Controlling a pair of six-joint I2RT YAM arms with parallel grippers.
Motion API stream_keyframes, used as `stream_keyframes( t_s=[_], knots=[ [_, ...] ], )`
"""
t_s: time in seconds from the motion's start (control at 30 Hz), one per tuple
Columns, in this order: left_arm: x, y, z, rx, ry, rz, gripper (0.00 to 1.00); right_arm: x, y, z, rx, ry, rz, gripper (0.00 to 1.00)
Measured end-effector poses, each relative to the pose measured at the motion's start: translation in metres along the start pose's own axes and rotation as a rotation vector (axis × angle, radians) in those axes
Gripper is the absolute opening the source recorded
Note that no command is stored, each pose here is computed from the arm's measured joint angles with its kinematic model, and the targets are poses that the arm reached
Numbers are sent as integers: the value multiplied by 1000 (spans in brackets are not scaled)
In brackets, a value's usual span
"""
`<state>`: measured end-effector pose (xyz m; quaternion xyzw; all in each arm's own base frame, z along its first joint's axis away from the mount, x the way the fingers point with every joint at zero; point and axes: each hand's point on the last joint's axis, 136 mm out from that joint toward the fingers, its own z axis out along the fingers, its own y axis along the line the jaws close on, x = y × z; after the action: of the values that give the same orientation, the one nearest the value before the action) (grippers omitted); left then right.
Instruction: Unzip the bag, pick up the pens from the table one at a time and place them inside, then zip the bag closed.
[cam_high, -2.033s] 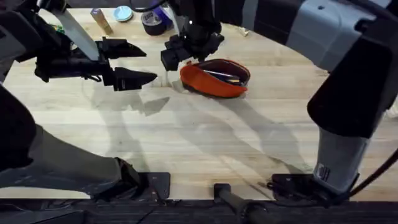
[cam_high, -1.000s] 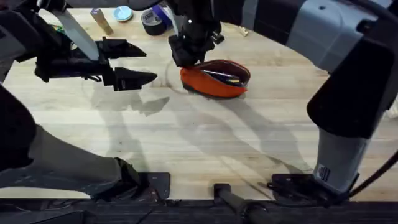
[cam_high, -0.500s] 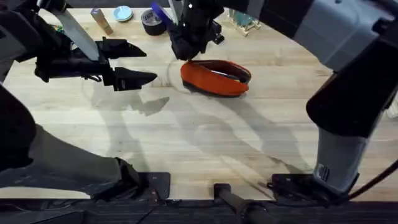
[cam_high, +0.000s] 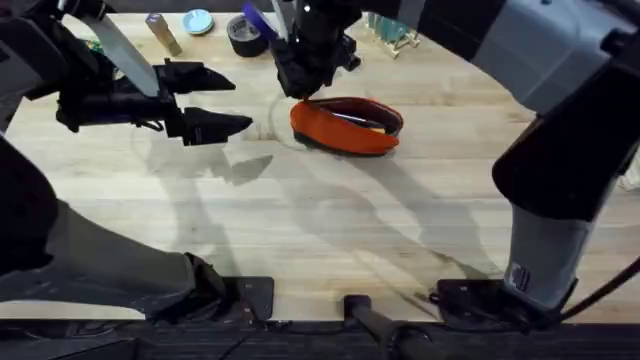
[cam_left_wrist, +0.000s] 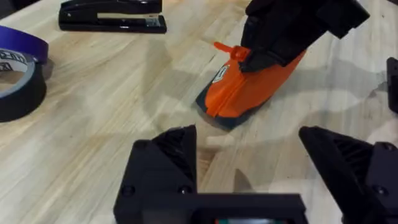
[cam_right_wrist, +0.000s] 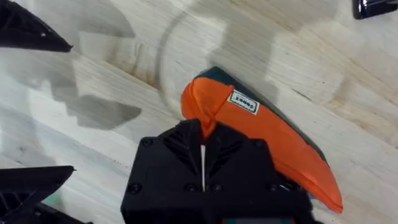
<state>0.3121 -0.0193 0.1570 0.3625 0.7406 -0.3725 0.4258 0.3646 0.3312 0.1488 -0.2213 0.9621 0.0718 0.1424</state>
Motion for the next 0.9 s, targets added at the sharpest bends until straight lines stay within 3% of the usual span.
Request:
stream_keyframes(
  t_s=[0.77, 0.9],
  knots=[
    [-14, 0, 38, 64, 1, 215, 993, -5, 2, 0, -6, -22, 0, 29],
    [-5, 3, 48, 94, -1, 189, 993, -5, 2, 0, -6, -22, 0, 29]
  ],
)
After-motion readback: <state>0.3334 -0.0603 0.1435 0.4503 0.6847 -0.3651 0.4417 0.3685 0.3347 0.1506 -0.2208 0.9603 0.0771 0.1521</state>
